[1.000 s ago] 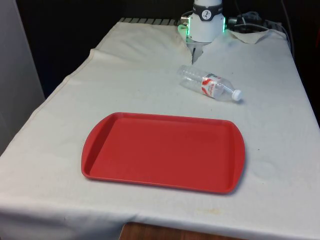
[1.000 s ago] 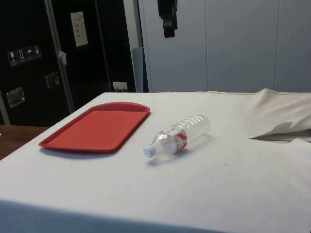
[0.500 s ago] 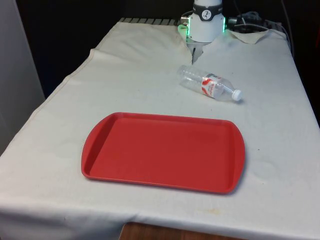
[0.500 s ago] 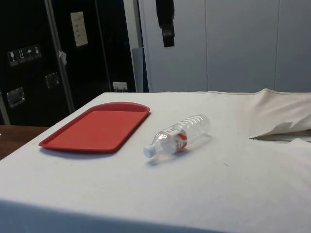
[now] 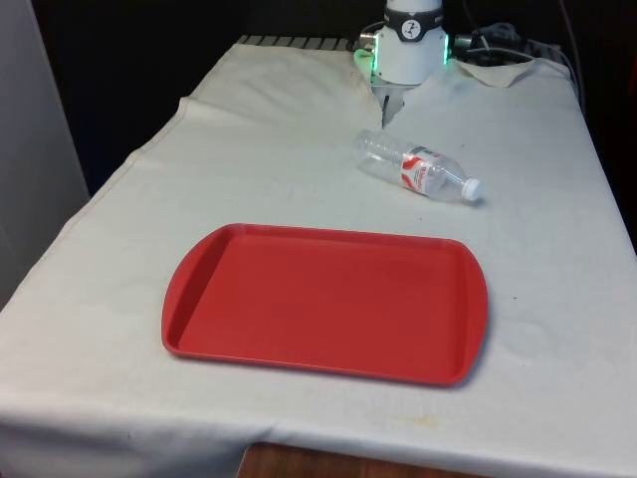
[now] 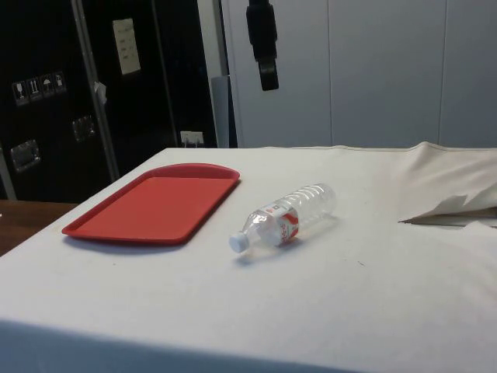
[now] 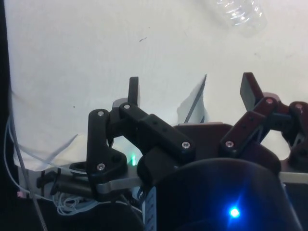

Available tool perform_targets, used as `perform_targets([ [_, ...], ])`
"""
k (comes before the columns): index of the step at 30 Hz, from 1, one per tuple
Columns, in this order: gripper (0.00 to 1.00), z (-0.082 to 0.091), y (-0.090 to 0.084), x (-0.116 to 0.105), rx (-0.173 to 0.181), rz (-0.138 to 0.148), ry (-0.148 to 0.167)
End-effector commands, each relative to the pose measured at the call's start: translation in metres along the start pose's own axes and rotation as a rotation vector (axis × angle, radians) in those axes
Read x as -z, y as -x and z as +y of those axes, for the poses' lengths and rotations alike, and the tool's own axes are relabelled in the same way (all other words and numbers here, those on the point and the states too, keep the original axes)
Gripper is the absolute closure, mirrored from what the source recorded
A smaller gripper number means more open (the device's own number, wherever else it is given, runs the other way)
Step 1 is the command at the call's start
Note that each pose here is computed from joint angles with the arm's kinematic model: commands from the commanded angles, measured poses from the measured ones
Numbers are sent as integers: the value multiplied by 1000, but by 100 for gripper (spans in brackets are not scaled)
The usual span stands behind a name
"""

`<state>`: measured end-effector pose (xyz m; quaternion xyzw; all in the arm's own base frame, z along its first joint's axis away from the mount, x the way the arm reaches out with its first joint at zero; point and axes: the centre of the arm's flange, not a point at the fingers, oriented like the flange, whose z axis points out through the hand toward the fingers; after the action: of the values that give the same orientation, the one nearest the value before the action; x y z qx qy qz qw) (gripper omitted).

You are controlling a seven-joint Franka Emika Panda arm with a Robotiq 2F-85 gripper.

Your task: Place the bottle upright on the tray.

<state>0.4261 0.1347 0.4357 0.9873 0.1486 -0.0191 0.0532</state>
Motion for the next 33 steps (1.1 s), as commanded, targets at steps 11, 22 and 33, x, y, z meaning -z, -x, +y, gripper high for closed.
perform_targets([
  [11,0,-11,-9,-13,38,-7,21],
  [22,0,-19,-20,-20,74,-22,39],
  [33,0,-28,-22,-32,131,-31,37],
])
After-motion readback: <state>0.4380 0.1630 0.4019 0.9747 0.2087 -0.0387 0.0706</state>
